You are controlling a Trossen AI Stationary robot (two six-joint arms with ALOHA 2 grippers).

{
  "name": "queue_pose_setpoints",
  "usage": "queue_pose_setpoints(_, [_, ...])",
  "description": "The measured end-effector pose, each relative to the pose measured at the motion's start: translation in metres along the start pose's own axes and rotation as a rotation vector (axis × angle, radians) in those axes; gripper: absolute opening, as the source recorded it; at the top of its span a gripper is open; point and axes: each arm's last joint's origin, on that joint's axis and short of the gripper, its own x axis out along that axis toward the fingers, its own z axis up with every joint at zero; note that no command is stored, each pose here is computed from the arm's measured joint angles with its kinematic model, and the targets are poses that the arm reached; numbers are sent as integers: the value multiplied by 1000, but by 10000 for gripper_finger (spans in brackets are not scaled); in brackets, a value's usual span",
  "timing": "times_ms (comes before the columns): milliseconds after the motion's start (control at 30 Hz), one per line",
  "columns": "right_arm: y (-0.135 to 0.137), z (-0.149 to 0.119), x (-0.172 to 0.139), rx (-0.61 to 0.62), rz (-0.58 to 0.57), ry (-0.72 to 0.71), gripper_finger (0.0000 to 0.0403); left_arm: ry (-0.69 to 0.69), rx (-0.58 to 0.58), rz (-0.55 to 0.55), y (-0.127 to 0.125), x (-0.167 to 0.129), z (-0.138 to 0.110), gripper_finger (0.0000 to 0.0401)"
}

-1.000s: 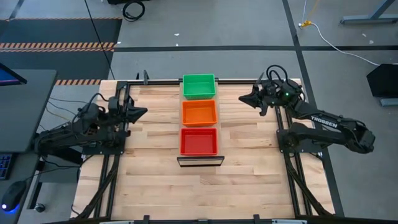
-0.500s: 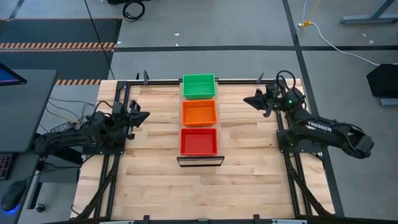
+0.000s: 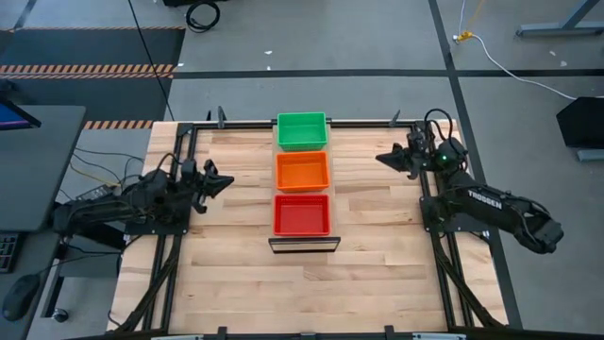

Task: Stack baskets on shelf by color
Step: Return to Home Position

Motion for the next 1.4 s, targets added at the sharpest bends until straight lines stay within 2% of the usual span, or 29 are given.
queue_pose_setpoints(100, [2, -7, 0, 29, 44, 50, 2, 5, -29, -17, -3, 0, -1, 0])
queue_pose_setpoints(167, [1, -13, 1, 52, 53, 91, 2, 18, -33, 11, -3, 0, -4, 0])
queue_pose_setpoints(367, [-11, -40, 4, 111, -55, 258, 2, 98, -13, 123, -6, -1, -19, 0])
queue_pose_setpoints(467, [-11, -50, 9, 65, -102, 289, 2, 107, 0, 141, -13, -3, -23, 0])
queue_pose_setpoints(633, [-1, -61, 18, -14, -105, 308, 2, 115, 10, 197, -22, -7, -30, 0])
queue_pose_setpoints(800, [11, -72, 26, -74, -104, 326, 2, 125, 129, 231, -28, -12, -33, 0])
queue_pose_setpoints(967, [30, -64, 39, -206, -161, 307, 2, 129, 224, 199, -33, -13, -33, 0])
queue_pose_setpoints(1133, [48, -56, 48, -373, -263, 420, 2, 154, 279, 240, -31, -14, -36, 0])
queue_pose_setpoints(1200, [47, -60, 48, -390, -274, 442, 2, 188, 317, 248, -29, -15, -39, 0])
queue_pose_setpoints(1300, [42, -71, 45, -387, -276, 446, 2, 217, 316, 258, -27, -16, -42, 0])
queue_pose_setpoints(1400, [36, -80, 42, -380, -242, 333, 2, 224, 325, 258, -25, -17, -47, 0])
